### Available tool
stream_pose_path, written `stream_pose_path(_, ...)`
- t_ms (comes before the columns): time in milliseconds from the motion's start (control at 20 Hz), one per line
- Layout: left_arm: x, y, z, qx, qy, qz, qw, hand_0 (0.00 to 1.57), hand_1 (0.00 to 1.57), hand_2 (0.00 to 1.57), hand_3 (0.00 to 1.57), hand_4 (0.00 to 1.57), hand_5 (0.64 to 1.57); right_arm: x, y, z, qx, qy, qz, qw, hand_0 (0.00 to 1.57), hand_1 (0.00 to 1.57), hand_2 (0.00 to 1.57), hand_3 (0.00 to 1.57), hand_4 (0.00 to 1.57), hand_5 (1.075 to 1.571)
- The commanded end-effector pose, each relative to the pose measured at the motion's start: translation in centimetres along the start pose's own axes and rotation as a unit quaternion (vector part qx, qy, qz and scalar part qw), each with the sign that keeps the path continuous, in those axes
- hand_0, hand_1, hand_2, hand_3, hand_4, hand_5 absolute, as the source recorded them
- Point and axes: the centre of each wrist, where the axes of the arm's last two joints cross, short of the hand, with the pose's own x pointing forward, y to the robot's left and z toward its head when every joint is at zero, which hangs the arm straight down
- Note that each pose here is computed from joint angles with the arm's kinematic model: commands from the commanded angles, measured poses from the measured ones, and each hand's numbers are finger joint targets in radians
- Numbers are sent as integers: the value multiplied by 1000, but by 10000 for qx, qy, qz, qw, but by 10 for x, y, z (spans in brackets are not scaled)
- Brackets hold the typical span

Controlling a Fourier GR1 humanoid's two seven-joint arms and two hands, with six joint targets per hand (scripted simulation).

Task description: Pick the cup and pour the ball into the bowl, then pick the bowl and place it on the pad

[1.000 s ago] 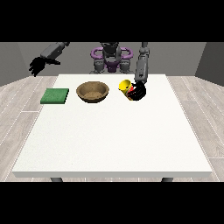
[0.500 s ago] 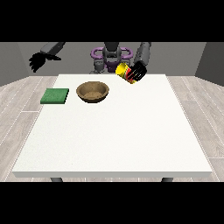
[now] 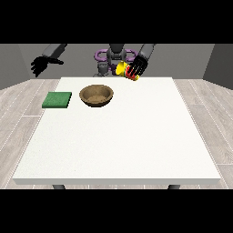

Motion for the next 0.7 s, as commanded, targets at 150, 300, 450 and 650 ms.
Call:
stream_pose_path(150, 42, -17, 8, -422, -253, -829, 9953, 1080, 1080, 1571, 1571, 965, 1570, -12, -4, 7, -147, 360, 14, 9992, 0, 0, 58, 0, 0, 1551)
stream_pose_path(300, 72, -10, -6, -88, -767, -1225, 9895, 822, 822, 1571, 1559, 881, 1571, 13, -28, -6, -207, -80, 6, 9998, 0, 0, 0, 0, 0, 1548)
stream_pose_path(450, 77, -14, -3, -194, -559, -1511, 9867, 562, 562, 1571, 1564, 914, 1570, 23, 14, -43, 61, -37, 141, 9999, 0, 0, 0, 0, 0, 1537)
stream_pose_path(650, 104, -10, -4, -71, -1061, -2055, 9729, 520, 520, 1571, 1571, 841, 1571, 8, 15, -34, 60, 47, 86, 9999, 0, 0, 0, 143, 0, 1530)
